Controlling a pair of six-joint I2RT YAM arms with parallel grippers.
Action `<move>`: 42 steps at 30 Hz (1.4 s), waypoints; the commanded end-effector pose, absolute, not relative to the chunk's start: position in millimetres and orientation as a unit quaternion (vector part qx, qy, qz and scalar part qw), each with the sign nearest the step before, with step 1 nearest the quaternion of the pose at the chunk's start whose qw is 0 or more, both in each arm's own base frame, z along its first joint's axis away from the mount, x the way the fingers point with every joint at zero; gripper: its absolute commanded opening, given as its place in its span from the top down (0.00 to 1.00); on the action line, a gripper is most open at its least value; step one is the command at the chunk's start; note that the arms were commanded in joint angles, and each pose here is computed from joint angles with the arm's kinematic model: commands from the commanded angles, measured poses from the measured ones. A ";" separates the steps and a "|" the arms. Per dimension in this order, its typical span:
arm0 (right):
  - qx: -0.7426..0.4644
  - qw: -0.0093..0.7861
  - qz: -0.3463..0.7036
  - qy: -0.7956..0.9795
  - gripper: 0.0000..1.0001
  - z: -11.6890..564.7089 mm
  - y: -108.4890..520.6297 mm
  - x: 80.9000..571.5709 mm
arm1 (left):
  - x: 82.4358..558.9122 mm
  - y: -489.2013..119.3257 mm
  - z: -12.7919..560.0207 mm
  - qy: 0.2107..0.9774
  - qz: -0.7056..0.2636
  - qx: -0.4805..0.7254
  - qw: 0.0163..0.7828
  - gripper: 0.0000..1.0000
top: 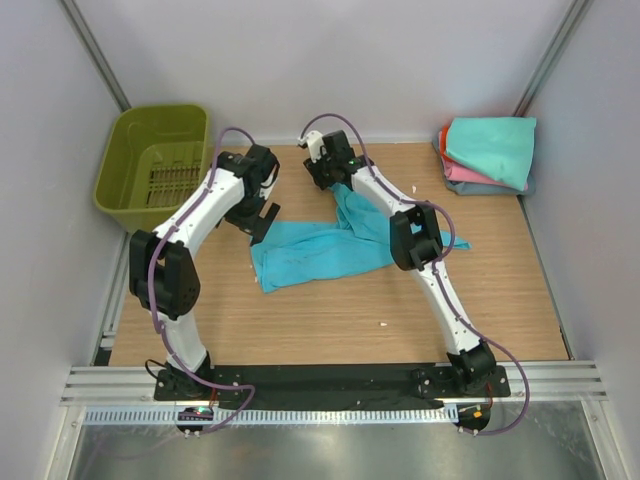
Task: Fold and stack the t-shirts
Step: Flatten the tshirt out
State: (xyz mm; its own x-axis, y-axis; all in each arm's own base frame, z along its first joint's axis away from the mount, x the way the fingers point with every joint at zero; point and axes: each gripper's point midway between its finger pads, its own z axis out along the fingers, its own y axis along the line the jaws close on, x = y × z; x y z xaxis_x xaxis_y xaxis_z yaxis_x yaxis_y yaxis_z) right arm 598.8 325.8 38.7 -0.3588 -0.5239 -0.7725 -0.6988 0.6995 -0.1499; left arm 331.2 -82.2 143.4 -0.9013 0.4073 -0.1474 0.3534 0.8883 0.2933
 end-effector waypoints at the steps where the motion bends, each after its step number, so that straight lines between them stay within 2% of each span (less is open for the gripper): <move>1: -0.359 0.463 0.082 0.806 0.64 57.6 325.8 616.7 | 333.8 -78.2 154.9 0.963 0.139 0.197 0.120 0.01; 6: -0.351 0.470 0.056 0.808 0.92 56.7 317.0 623.4 | 332.3 -80.6 149.7 0.965 0.132 0.195 0.114 0.01; 9: -0.341 0.483 0.039 0.806 0.99 70.5 309.2 629.3 | 331.4 -78.0 142.0 0.966 0.137 0.193 0.107 0.01; 12: -0.332 0.501 0.036 0.798 0.99 100.3 301.6 633.9 | 338.5 -72.0 134.6 0.969 0.126 0.183 0.108 0.02; 15: -0.317 0.536 0.013 0.783 0.99 159.5 283.5 638.6 | 350.0 -66.3 125.0 0.980 0.076 0.161 0.086 0.04; 19: -0.297 0.576 0.013 0.762 0.99 235.7 265.6 630.9 | 390.0 -72.0 127.5 0.987 -0.005 0.124 0.100 0.10; 22: -0.289 0.579 0.015 0.762 0.99 255.0 257.9 622.9 | 406.3 -74.3 112.5 0.989 -0.036 0.120 0.082 0.18; 23: -0.285 0.587 0.015 0.758 0.99 268.8 255.1 619.6 | 406.9 -79.5 108.8 0.988 -0.055 0.122 0.075 0.24; 26: -0.283 0.589 0.015 0.757 0.99 281.8 251.7 612.5 | 407.7 -90.2 87.3 0.987 -0.094 0.124 0.044 0.36; 28: -0.284 0.588 0.016 0.757 0.99 283.2 252.0 609.9 | 406.1 -97.2 76.4 0.985 -0.113 0.125 0.027 0.40; 42: -0.285 0.583 0.009 0.761 0.99 280.5 246.5 609.0 | 427.5 -101.0 40.8 0.984 -0.121 0.127 0.014 0.41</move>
